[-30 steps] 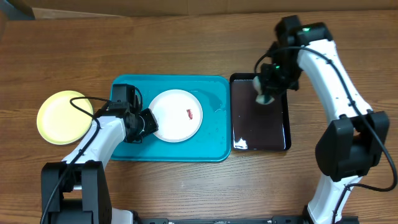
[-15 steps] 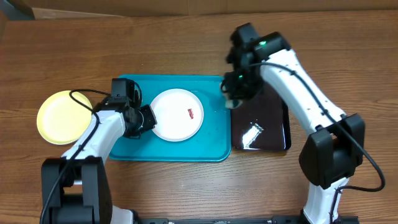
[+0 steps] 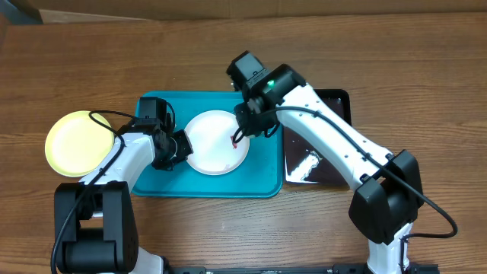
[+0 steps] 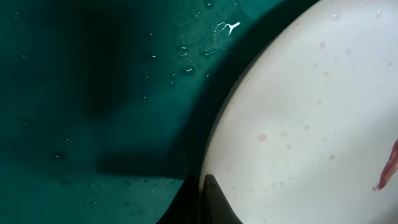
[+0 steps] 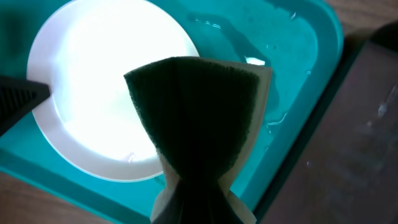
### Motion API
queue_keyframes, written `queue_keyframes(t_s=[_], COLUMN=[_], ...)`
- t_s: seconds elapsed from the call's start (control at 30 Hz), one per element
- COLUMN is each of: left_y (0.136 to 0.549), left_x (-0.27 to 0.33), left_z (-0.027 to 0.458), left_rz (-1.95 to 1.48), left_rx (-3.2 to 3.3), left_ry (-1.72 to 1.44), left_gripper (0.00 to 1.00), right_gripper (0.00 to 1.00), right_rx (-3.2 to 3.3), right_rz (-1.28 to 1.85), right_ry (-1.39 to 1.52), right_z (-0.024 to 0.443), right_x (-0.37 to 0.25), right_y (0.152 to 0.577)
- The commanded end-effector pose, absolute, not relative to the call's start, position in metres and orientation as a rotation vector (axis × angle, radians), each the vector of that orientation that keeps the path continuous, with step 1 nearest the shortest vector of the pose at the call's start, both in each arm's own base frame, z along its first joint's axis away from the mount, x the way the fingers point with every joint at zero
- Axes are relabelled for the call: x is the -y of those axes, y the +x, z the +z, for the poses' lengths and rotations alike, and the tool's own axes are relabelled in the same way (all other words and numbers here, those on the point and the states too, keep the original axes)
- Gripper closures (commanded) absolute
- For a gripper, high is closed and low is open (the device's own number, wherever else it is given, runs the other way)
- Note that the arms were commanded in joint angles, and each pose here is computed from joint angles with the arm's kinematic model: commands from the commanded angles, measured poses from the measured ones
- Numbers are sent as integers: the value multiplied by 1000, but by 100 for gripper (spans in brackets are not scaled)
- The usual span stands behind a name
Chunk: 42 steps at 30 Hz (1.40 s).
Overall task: Clean dirty plates on tray and stack at the side
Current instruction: 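Scrub the white plate with the sponge in the right gripper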
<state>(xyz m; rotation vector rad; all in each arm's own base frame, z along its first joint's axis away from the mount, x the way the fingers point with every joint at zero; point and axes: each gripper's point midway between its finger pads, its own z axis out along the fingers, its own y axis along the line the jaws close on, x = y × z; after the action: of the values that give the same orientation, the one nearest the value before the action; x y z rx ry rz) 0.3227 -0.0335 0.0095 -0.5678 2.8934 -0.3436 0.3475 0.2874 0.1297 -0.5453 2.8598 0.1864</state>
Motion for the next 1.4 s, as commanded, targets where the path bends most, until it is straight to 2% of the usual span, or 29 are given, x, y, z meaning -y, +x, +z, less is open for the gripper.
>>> queue_keyframes(t_s=[0.0, 0.33, 0.47, 0.63, 0.73, 0.77, 0.8, 1.13, 1.37], left_y=[323, 316, 321, 327, 329, 329, 329, 323, 322], left_x=[39, 40, 37, 34, 34, 34, 34, 40, 42], left_z=[9, 8, 9, 9, 10, 10, 10, 9, 9], left_rz=[-372, -388, -373, -356, -359, -359, -360, -361, -375], left_rx=[-2904, -2907, -2888, -2862, -2853, -2852, -2852, -2884, -2887], left_ry=[-555, -725, -722, -717, -713, -712, -712, -697, -696], left_gripper=[96, 96, 87, 84, 86, 94, 96, 96, 96], right_gripper=[96, 96, 96, 96, 96, 96, 96, 96, 96], right_rx=[-2824, -2858, -2838, -2849, -2863, -2863, -2863, -2858, -2901], right_rz=[94, -29, -17, -2, 21, 22, 21, 34, -22], right_ry=[-505, -453, -447, -407, -413, -415, -417, -408, -421], right_z=[127, 79, 78, 76, 74, 74, 74, 65, 28], right_x=[-290, -304, -308, -309, -312, -312, -313, -322, -322], right_y=[352, 353, 358, 358, 355, 355, 354, 354, 355])
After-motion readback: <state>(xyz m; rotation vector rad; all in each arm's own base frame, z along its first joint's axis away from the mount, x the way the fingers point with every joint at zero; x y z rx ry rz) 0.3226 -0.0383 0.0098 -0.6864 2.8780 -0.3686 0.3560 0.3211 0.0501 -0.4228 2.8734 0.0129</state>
